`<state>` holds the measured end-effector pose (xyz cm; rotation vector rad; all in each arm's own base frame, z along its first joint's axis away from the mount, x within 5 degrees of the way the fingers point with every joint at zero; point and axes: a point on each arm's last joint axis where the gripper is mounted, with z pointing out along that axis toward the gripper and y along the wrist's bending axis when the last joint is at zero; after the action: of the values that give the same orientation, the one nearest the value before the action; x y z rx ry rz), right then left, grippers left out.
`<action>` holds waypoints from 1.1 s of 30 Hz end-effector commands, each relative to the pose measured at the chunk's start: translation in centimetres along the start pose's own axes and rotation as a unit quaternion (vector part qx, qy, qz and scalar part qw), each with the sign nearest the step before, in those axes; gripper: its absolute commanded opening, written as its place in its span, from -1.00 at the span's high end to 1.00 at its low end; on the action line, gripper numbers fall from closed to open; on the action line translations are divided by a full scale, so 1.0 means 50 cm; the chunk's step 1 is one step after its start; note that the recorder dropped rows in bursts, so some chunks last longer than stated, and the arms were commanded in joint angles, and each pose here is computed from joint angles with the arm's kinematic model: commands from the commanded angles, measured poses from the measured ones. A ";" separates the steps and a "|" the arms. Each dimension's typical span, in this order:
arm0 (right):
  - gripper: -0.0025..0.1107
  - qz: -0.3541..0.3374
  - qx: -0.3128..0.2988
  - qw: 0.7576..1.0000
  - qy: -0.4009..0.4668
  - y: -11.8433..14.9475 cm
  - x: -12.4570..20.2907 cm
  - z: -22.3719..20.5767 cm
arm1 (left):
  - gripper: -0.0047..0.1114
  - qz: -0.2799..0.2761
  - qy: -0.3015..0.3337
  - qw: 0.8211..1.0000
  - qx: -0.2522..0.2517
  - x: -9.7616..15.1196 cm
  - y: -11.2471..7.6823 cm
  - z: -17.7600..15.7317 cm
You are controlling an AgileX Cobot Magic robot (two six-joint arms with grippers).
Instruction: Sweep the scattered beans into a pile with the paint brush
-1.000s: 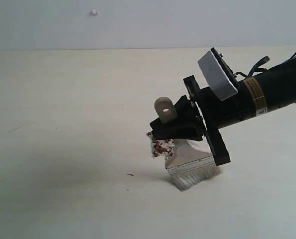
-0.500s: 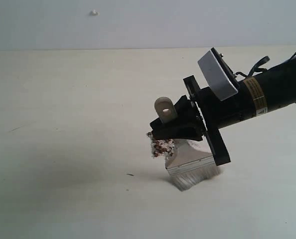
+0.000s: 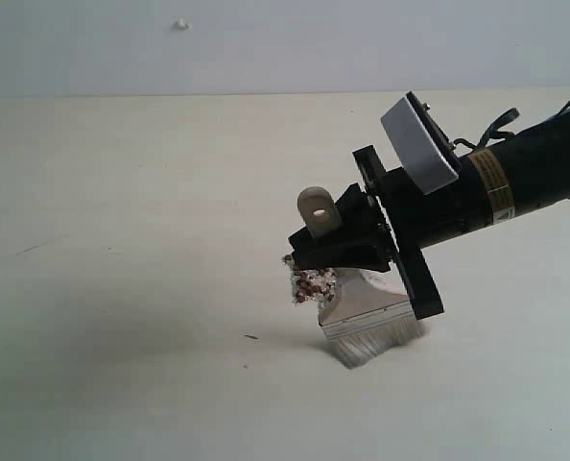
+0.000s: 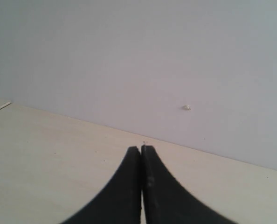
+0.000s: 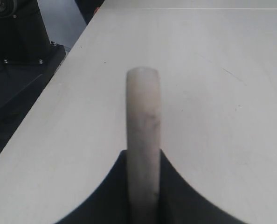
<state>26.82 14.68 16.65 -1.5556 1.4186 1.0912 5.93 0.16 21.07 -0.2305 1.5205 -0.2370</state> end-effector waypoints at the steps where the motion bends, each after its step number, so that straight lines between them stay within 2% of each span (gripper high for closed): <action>1: 0.96 -0.001 0.003 1.000 -0.004 -0.001 0.000 0.001 | 0.92 -0.001 0.000 1.000 -0.003 0.002 0.001 0.000; 9: 0.96 -0.001 0.003 1.000 -0.004 -0.001 0.000 0.001 | 0.92 -0.001 0.000 1.000 -0.003 0.002 0.001 0.000; 15: 0.96 0.059 0.012 0.998 -0.013 -0.004 -0.003 0.001 | 0.92 -0.001 0.000 1.000 -0.003 0.002 0.001 0.000; 19: 0.96 0.065 0.009 0.998 -0.010 -0.003 -0.002 0.001 | 0.92 -0.001 0.000 1.000 -0.003 0.002 0.001 0.000; 33: 0.96 -0.018 0.081 0.994 -0.064 -0.029 -0.023 -0.003 | 0.92 -0.001 0.000 1.000 -0.003 0.002 0.001 0.000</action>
<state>28.02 15.02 17.56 -1.3945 1.3771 1.0291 5.93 0.16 21.07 -0.2305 1.5205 -0.2370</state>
